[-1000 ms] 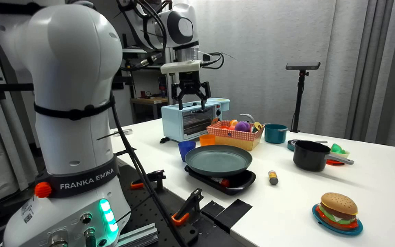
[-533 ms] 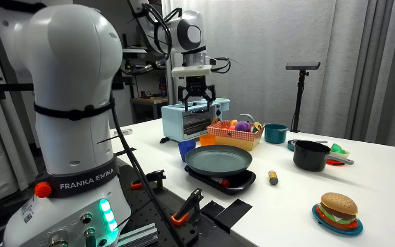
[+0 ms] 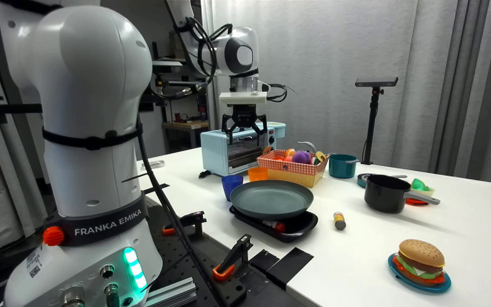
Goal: Pour the contents in the orange cup onto the grey plate
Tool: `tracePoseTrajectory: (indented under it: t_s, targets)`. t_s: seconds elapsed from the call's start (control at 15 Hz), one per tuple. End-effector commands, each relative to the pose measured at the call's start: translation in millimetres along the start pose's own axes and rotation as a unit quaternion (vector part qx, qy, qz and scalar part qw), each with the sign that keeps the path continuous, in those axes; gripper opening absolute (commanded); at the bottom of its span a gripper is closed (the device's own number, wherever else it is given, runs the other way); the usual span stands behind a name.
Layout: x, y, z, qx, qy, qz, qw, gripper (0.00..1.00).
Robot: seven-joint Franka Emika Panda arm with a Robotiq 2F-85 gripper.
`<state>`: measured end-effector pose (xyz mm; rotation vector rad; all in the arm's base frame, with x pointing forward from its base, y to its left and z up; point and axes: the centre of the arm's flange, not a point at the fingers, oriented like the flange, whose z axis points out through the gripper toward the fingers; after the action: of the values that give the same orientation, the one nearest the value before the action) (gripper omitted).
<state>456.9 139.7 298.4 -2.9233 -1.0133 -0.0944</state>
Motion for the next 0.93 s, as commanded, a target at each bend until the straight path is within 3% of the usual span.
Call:
tracePoseTrajectory:
  t_s: [0.0,0.53,0.87]
  targets:
    - [17,1,12,0.013,0.006,-0.036,0.9993,1.0]
    - [7,-1,13,0.004,-0.012,-0.033,0.9994,1.0]
    - [18,-1,24,-0.001,-0.022,-0.057,0.9981,1.0]
